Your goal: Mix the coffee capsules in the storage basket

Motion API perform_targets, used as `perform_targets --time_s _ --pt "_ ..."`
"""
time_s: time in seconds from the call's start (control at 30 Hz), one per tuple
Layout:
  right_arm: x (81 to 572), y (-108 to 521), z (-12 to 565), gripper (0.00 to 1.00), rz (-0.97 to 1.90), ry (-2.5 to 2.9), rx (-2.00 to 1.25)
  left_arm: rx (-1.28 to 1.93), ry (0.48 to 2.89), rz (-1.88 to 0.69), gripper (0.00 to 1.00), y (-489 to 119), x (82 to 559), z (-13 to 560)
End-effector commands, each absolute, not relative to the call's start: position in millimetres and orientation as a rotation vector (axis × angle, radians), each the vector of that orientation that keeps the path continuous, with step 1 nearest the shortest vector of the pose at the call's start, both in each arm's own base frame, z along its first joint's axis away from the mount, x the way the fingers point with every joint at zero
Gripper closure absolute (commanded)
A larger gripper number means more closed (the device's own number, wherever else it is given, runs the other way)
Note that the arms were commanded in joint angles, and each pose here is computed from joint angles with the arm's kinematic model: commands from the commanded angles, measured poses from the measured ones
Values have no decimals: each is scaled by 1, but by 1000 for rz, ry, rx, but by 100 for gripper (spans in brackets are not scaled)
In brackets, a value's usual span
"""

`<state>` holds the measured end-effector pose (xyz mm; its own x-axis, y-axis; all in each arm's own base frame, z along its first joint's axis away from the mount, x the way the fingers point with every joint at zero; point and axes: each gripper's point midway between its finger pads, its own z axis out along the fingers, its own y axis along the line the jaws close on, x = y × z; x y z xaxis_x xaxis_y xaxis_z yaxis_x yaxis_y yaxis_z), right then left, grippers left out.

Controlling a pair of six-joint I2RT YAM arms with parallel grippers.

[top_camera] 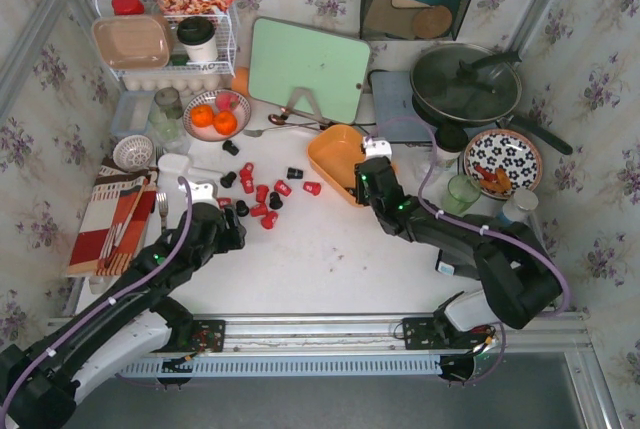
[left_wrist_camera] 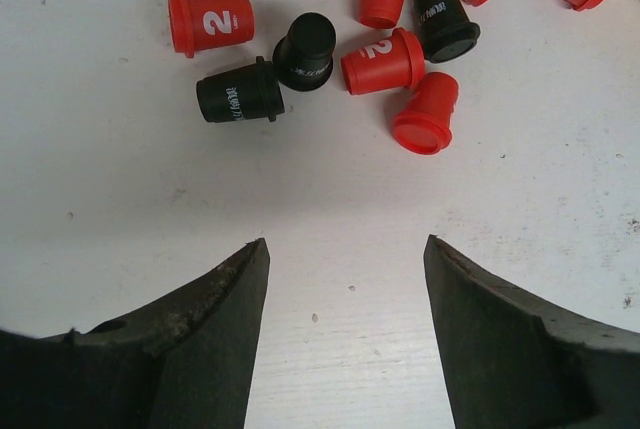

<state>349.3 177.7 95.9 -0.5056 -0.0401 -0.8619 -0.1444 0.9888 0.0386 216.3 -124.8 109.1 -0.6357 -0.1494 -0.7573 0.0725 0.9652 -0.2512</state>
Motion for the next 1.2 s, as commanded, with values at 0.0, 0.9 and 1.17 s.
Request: perform_targets --time_s 0.0,0.9,1.17 --pt "357 191 101 71 210 2059 -115 -65 2221 -344 34 -128 220 114" --pt "350 189 116 30 224 1978 -254 -10 2302 -387 34 -152 229 106" --pt "333 170 130 22 183 1796 -331 30 2361 -373 34 -158 230 96"
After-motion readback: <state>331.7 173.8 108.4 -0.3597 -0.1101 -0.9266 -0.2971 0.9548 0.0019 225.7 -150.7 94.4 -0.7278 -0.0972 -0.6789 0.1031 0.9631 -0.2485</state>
